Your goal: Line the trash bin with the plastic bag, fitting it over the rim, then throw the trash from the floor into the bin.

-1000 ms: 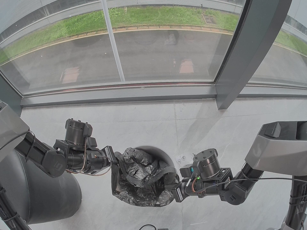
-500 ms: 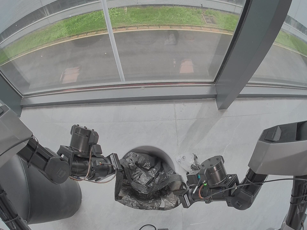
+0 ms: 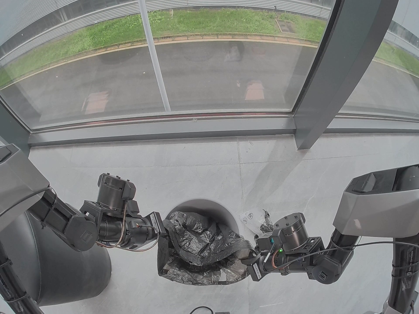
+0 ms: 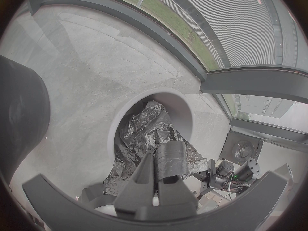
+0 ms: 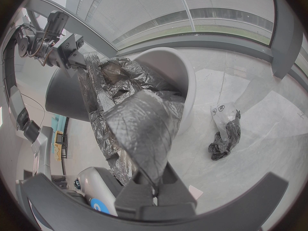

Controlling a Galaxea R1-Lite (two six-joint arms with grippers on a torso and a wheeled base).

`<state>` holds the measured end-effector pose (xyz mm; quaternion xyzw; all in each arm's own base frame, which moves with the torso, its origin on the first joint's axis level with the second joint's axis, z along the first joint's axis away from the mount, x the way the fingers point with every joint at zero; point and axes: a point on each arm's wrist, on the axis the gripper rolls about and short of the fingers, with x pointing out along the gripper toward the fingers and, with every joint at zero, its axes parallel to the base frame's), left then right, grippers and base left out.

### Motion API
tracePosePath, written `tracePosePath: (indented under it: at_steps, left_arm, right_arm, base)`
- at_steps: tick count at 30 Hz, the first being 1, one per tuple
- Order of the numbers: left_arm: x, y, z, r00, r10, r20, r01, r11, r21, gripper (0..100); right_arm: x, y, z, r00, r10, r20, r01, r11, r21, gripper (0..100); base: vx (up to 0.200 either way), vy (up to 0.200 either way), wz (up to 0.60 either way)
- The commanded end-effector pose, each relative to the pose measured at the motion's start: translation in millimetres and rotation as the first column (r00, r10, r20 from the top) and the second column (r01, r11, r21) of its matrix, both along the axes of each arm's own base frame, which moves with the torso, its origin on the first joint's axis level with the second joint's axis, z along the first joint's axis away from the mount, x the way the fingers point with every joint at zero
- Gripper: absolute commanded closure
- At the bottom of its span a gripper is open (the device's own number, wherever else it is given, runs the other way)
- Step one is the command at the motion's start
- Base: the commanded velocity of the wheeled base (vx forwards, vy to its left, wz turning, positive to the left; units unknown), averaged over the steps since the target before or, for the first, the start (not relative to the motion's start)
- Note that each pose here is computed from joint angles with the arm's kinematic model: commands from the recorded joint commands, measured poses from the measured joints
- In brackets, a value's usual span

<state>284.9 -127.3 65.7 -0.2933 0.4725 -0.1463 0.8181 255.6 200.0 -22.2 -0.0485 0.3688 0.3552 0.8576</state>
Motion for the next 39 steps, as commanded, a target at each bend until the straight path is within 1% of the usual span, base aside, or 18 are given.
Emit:
tracePosePath:
  at_steps: [1, 4, 5, 15, 18, 21, 23, 25, 26, 29, 30, 31, 32, 33, 34, 35, 36, 39]
  left_arm:
    - [3, 0, -5, 1.000, 0.003, -0.008, -0.003, 1.000, 0.003, 100]
    - [5, -1, -7, 1.000, 0.003, 0.017, -0.003, 1.000, -0.006, 100]
    - [6, -1, -8, 1.000, 0.003, 0.024, -0.003, 1.000, -0.009, 100]
    - [7, -2, -9, 1.000, 0.003, 0.030, -0.003, 1.000, -0.011, 100]
    - [7, -2, -8, 0.999, 0.005, 0.034, -0.004, 1.000, -0.013, 100]
    - [7, -1, -6, 0.999, 0.005, 0.040, -0.004, 1.000, -0.015, 100]
    - [7, -1, -6, 0.999, 0.005, 0.040, -0.004, 1.000, -0.015, 100]
    - [7, -2, -6, 0.999, 0.006, 0.042, -0.005, 1.000, -0.017, 100]
    - [7, -2, -5, 0.999, 0.005, 0.044, -0.004, 1.000, -0.017, 100]
    - [8, -2, -3, 0.999, 0.002, 0.054, -0.001, 1.000, -0.019, 100]
    - [9, -3, -1, 0.998, 0.001, 0.062, 0.001, 1.000, -0.021, 100]
    - [9, -3, -1, 0.998, 0.001, 0.062, 0.001, 1.000, -0.021, 100]
    - [9, -3, 1, 0.998, 0.002, 0.068, 0.000, 1.000, -0.025, 100]
    - [9, -3, 1, 0.998, 0.002, 0.070, 0.000, 1.000, -0.025, 100]
    - [10, -3, 3, 0.997, 0.003, 0.076, -0.001, 1.000, -0.029, 100]
    - [10, -3, 3, 0.997, 0.003, 0.076, -0.001, 1.000, -0.029, 100]
    - [10, -3, 4, 0.997, 0.004, 0.078, -0.002, 1.000, -0.031, 100]
    - [12, -4, 5, 0.997, 0.006, 0.083, -0.003, 0.999, -0.035, 100]
  right_arm:
    - [4, 2, -2, 1.000, -0.001, 0.007, 0.001, 1.000, 0.001, 100]
    - [5, 1, -3, 1.000, -0.007, 0.007, 0.007, 1.000, -0.002, 100]
    - [5, 1, -3, 1.000, -0.010, 0.008, 0.010, 1.000, -0.004, 0]
    - [5, -6, 5, 0.999, -0.033, 0.022, 0.033, 0.999, -0.002, 0]
    - [6, -7, 21, 0.997, -0.037, 0.062, 0.035, 0.999, 0.028, 0]
    - [8, -4, 51, 0.988, -0.045, 0.146, 0.033, 0.996, 0.084, 0]
    - [12, 4, 65, 0.978, -0.052, 0.204, 0.033, 0.995, 0.096, 0]
    - [15, 16, 71, 0.963, -0.066, 0.260, 0.047, 0.996, 0.080, 0]
    - [16, 24, 73, 0.953, -0.074, 0.295, 0.059, 0.997, 0.059, 0]
    - [18, 42, 69, 0.936, -0.075, 0.345, 0.080, 0.997, -0.001, 0]
    - [18, 53, 65, 0.926, -0.064, 0.371, 0.082, 0.996, -0.033, 0]
    - [18, 53, 65, 0.926, -0.064, 0.371, 0.082, 0.996, -0.033, 0]
    - [17, 66, 63, 0.916, -0.046, 0.399, 0.074, 0.996, -0.055, 0]
    - [17, 68, 61, 0.916, -0.044, 0.400, 0.073, 0.996, -0.058, 0]
    - [16, 78, 57, 0.915, -0.025, 0.403, 0.061, 0.995, -0.078, 0]
    - [16, 78, 57, 0.915, -0.025, 0.403, 0.061, 0.995, -0.078, 0]
    - [12, 92, 53, 0.919, 0.005, 0.394, 0.037, 0.994, -0.098, 0]
    - [7, 106, 49, 0.926, 0.042, 0.374, 0.004, 0.993, -0.122, 0]
  base:
    - [0.000, 0.000, 0.00]
    - [0.000, 0.000, 0.00]
    - [0.000, 0.000, 0.00]
    - [0.000, 0.000, 0.00]
    - [0.000, 0.000, 0.00]
    - [0.000, 0.000, 0.00]
    - [0.000, 0.000, 0.00]
    - [0.000, 0.000, 0.00]
    - [0.000, 0.000, 0.00]
    - [0.000, 0.000, 0.00]
    - [0.000, 0.000, 0.00]
    - [0.000, 0.000, 0.00]
    - [0.000, 0.000, 0.00]
    - [0.000, 0.000, 0.00]
    - [0.000, 0.000, 0.00]
    - [0.000, 0.000, 0.00]
    - [0.000, 0.000, 0.00]
    - [0.000, 0.000, 0.00]
